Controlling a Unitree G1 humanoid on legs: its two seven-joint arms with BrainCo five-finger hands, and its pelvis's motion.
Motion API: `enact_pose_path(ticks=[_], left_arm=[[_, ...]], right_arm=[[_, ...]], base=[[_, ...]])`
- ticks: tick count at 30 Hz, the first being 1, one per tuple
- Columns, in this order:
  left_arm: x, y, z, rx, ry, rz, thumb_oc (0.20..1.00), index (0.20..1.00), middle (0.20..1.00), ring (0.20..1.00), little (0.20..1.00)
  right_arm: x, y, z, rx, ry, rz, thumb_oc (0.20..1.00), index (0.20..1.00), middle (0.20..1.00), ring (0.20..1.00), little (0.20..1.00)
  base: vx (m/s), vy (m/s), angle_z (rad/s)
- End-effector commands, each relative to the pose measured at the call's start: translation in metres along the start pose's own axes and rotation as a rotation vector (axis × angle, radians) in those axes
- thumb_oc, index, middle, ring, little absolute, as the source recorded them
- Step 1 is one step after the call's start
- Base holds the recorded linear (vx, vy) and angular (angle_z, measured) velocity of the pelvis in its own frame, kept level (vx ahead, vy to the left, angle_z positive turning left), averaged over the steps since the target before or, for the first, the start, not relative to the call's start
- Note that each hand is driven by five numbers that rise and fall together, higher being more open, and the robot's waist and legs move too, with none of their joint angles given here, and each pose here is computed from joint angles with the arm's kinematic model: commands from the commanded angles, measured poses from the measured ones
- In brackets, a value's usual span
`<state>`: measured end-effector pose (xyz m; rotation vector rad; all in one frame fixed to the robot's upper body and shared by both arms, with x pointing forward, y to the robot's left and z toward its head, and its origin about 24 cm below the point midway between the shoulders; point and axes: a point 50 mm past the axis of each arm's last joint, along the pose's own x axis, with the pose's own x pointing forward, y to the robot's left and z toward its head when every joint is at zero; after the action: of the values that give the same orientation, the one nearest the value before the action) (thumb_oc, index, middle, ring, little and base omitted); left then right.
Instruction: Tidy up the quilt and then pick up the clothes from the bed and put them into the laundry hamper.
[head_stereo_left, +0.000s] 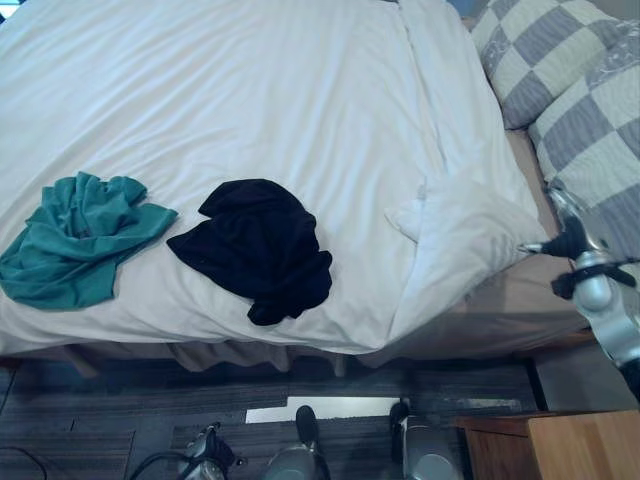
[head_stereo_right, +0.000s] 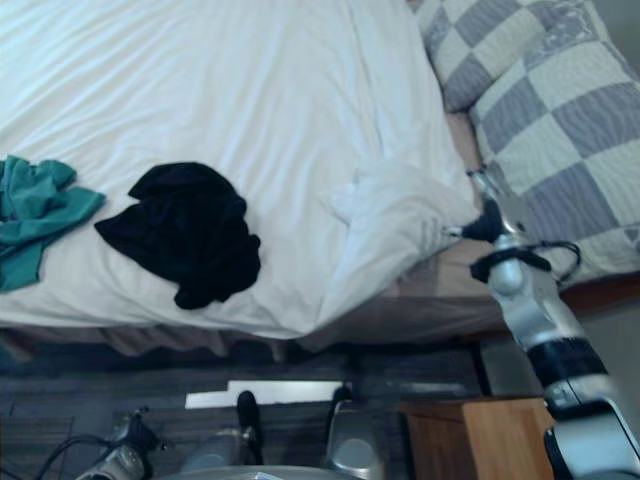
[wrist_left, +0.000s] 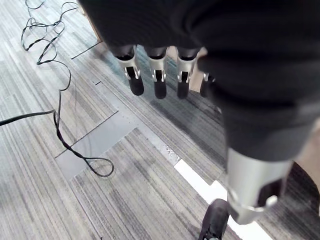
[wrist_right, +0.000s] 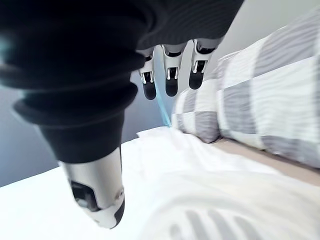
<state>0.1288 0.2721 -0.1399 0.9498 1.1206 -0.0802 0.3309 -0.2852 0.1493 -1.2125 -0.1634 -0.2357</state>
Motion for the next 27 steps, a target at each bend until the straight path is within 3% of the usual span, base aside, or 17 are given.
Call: enact_pose_path(ticks=[1, 9, 10, 11, 18, 22, 23, 24, 27], left_arm=[[0.000, 0.000, 0.008, 0.038, -0.058, 0.004, 1.000, 1.000, 1.000, 1.000, 1.000], [-0.002, -0.004, 0.041, -0.064, -0.163, 0.032, 1.000, 1.000, 1.000, 1.000, 1.000], [-0.002, -0.005, 0.047, -0.055, -0.177, 0.031, 1.000, 1.000, 1.000, 1.000, 1.000], [-0.003, -0.007, 0.049, -0.044, -0.181, 0.029, 1.000, 1.000, 1.000, 1.000, 1.000], [-0.005, -0.017, 0.055, -0.030, -0.187, -0.006, 1.000, 1.000, 1.000, 1.000, 1.000], [-0.005, -0.022, 0.046, -0.039, -0.138, -0.023, 1.000, 1.000, 1.000, 1.000, 1.000], [-0.006, -0.025, 0.043, -0.043, -0.122, -0.029, 1.000, 1.000, 1.000, 1.000, 1.000], [-0.006, -0.028, 0.041, -0.044, -0.109, -0.037, 1.000, 1.000, 1.000, 1.000, 1.000], [-0.008, -0.034, 0.037, -0.052, -0.084, -0.055, 1.000, 1.000, 1.000, 1.000, 1.000]], right_arm=[[0.025, -0.021, 0.007, -0.013, 0.002, -0.045, 1.000, 1.000, 1.000, 1.000, 1.000], [0.052, 0.004, 0.030, -0.016, 0.033, 0.058, 1.000, 1.000, 1.000, 1.000, 1.000], [0.052, 0.017, 0.030, 0.005, 0.063, 0.092, 0.526, 0.526, 0.526, 0.526, 0.526], [0.050, 0.025, 0.029, 0.010, 0.080, 0.117, 0.200, 0.200, 0.200, 0.200, 0.200], [0.020, 0.066, 0.009, 0.083, 0.166, 0.222, 0.200, 0.200, 0.200, 0.200, 0.200], [-0.022, 0.067, -0.020, 0.197, 0.224, 0.159, 0.200, 0.200, 0.200, 0.200, 0.200], [-0.039, 0.069, -0.031, 0.259, 0.272, 0.119, 0.520, 0.520, 0.520, 0.520, 0.520], [-0.058, 0.074, -0.042, 0.313, 0.324, 0.100, 1.000, 1.000, 1.000, 1.000, 1.000], [-0.112, 0.091, -0.067, 0.459, 0.505, 0.052, 1.000, 1.000, 1.000, 1.000, 1.000]], base=[[0.06, -0.169, 0.69], [0.00, -0.164, 0.23], [-0.04, -0.103, 0.03], [-0.04, -0.102, 0.04], [0.01, -0.046, -0.06], [0.05, 0.024, 0.03], [0.07, 0.034, -0.12], [0.07, 0.035, -0.18], [0.05, 0.042, -0.13]])
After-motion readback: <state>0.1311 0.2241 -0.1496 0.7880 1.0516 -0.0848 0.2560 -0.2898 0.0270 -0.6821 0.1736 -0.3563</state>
